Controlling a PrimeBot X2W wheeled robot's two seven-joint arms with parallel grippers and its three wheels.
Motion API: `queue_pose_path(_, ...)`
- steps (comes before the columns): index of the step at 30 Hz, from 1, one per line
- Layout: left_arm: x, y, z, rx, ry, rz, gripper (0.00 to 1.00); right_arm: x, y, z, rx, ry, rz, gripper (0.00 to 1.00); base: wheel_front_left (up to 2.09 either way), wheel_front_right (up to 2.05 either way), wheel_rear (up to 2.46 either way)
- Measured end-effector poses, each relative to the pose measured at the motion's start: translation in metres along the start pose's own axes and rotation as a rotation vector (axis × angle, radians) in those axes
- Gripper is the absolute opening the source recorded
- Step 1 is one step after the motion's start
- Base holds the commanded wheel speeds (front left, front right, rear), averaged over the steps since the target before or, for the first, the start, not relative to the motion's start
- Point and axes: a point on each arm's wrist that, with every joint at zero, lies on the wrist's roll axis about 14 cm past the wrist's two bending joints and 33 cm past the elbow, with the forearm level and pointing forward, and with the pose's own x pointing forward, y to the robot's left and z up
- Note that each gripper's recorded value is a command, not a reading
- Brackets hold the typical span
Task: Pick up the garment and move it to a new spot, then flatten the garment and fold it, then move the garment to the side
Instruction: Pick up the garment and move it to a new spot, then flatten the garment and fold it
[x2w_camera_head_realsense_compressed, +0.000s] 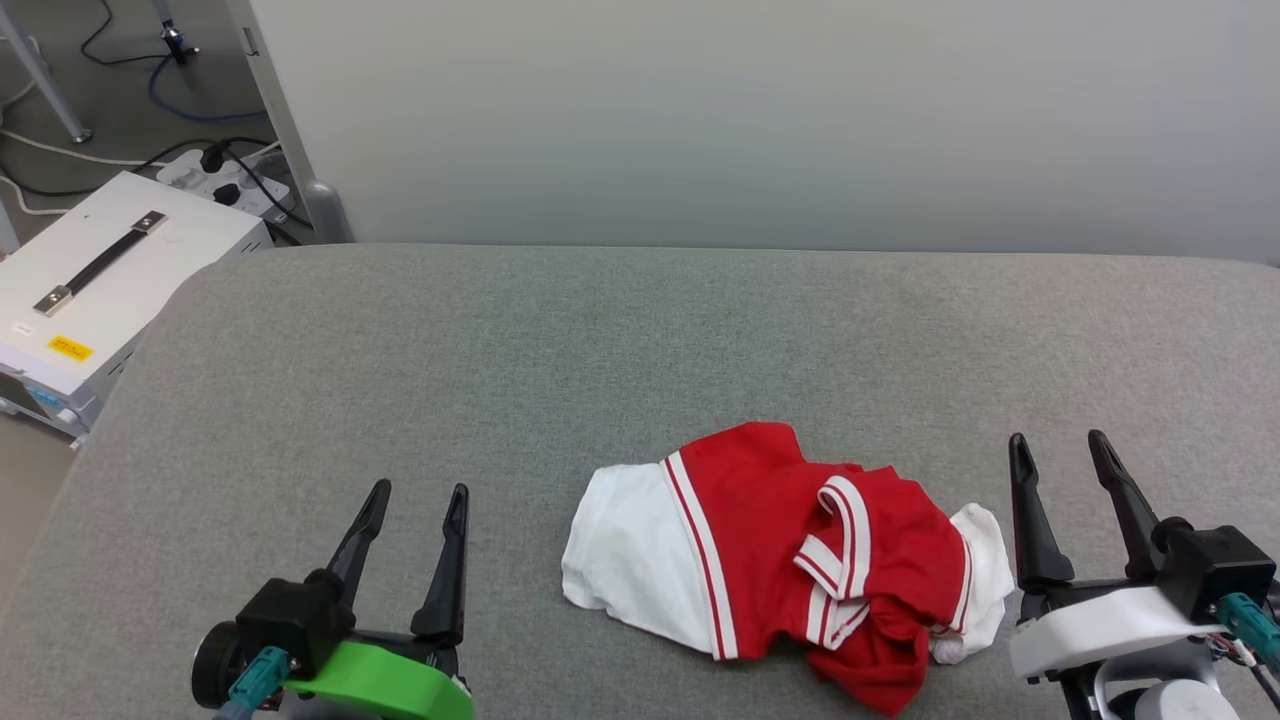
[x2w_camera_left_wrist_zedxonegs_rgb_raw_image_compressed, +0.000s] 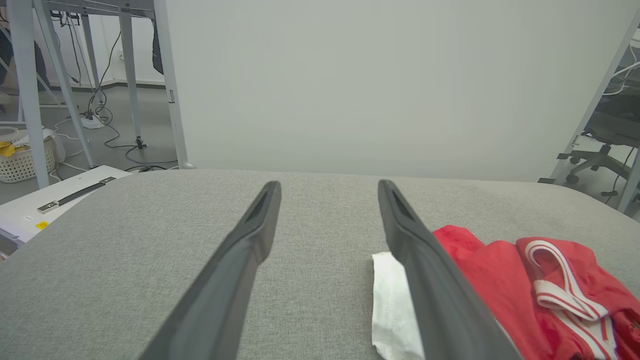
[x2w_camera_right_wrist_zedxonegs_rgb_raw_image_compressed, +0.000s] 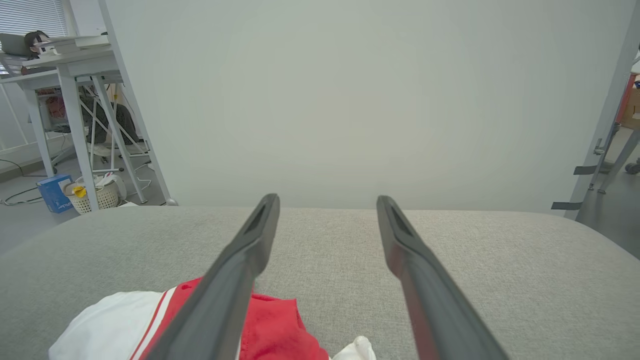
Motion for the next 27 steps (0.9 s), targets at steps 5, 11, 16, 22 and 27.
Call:
queue_pose_path(5,0.001,-0.002,-0.003,0.001,0.006,-0.002,1.0,-0.008,-0.006,-0.043,-0.022,0.209,-0.014,1.0,0.0,0.0,0.0)
queue_pose_path(11,0.002,0.004,-0.013,-0.001,0.034,0.018,1.0,-0.03,-0.02,-0.106,-0.013,0.685,-0.041,1.0,0.0,0.0,0.0)
queue_pose_path(16,0.007,0.003,-0.021,-0.009,0.057,0.013,1.0,-0.038,-0.026,-0.128,-0.012,0.949,-0.034,1.0,0.0,0.0,0.0)
queue_pose_path(22,0.014,0.011,-0.025,-0.001,0.069,0.029,1.0,-0.022,-0.036,-0.137,-0.038,1.042,-0.06,1.0,0.0,0.0,0.0)
queue_pose_path(27,0.016,0.021,-0.029,0.007,0.083,0.053,1.0,-0.013,-0.032,-0.155,-0.046,1.097,-0.049,1.0,0.0,0.0,0.0)
